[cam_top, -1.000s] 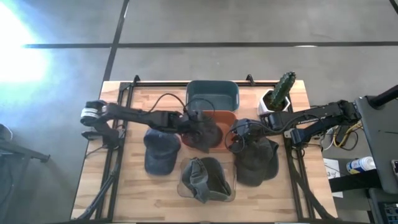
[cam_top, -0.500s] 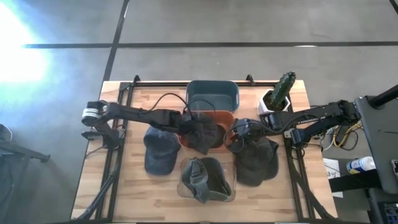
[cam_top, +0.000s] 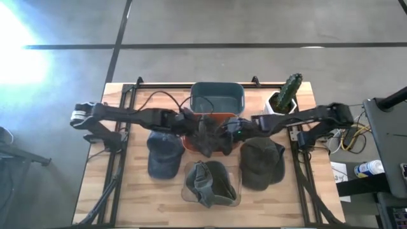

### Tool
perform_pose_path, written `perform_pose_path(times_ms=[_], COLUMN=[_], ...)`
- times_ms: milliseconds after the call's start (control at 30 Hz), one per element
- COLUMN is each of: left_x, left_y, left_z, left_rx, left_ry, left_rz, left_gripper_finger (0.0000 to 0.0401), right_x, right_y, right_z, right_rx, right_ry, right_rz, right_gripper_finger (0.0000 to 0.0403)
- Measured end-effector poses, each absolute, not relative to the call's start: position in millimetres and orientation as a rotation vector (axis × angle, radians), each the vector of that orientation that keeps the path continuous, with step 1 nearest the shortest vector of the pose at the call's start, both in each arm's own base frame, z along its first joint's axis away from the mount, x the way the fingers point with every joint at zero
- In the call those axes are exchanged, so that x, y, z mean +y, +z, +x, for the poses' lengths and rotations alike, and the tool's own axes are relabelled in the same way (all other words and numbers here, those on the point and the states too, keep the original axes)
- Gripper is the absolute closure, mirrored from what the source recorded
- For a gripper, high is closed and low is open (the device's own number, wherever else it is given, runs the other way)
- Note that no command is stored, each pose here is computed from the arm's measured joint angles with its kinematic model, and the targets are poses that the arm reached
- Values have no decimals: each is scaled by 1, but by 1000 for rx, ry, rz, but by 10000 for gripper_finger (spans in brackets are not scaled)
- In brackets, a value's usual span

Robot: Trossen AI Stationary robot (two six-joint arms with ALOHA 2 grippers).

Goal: Pick & Place hat
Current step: Put the left black cap into the orange bin

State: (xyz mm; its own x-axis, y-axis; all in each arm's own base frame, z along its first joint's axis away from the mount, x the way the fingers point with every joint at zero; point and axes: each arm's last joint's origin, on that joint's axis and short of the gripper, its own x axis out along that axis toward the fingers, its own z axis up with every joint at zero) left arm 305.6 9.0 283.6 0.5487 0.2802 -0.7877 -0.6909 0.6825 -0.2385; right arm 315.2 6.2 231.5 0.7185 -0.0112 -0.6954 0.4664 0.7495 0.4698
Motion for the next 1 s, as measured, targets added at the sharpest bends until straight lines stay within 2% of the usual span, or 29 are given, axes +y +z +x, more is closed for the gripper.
perform_pose_path(times_ms=[300,467,767,1000], left_x=[-17,-28,-28,-28], left_y=[321,328,320,308], left_z=[279,278,299,330], left_rx=[679,629,559,479], left_ry=[505,445,419,370], left_rz=[-640,-642,-568,-510], left_gripper_finger=[279,279,279,279], right_x=[-12,-22,-19,-17], right_y=[185,176,227,252], right_z=[334,338,322,292], right_rx=[835,842,778,804], right_ry=[-382,-394,-343,-406], right_rz=[687,698,677,674], right_gripper_finger=[177,177,177,177])
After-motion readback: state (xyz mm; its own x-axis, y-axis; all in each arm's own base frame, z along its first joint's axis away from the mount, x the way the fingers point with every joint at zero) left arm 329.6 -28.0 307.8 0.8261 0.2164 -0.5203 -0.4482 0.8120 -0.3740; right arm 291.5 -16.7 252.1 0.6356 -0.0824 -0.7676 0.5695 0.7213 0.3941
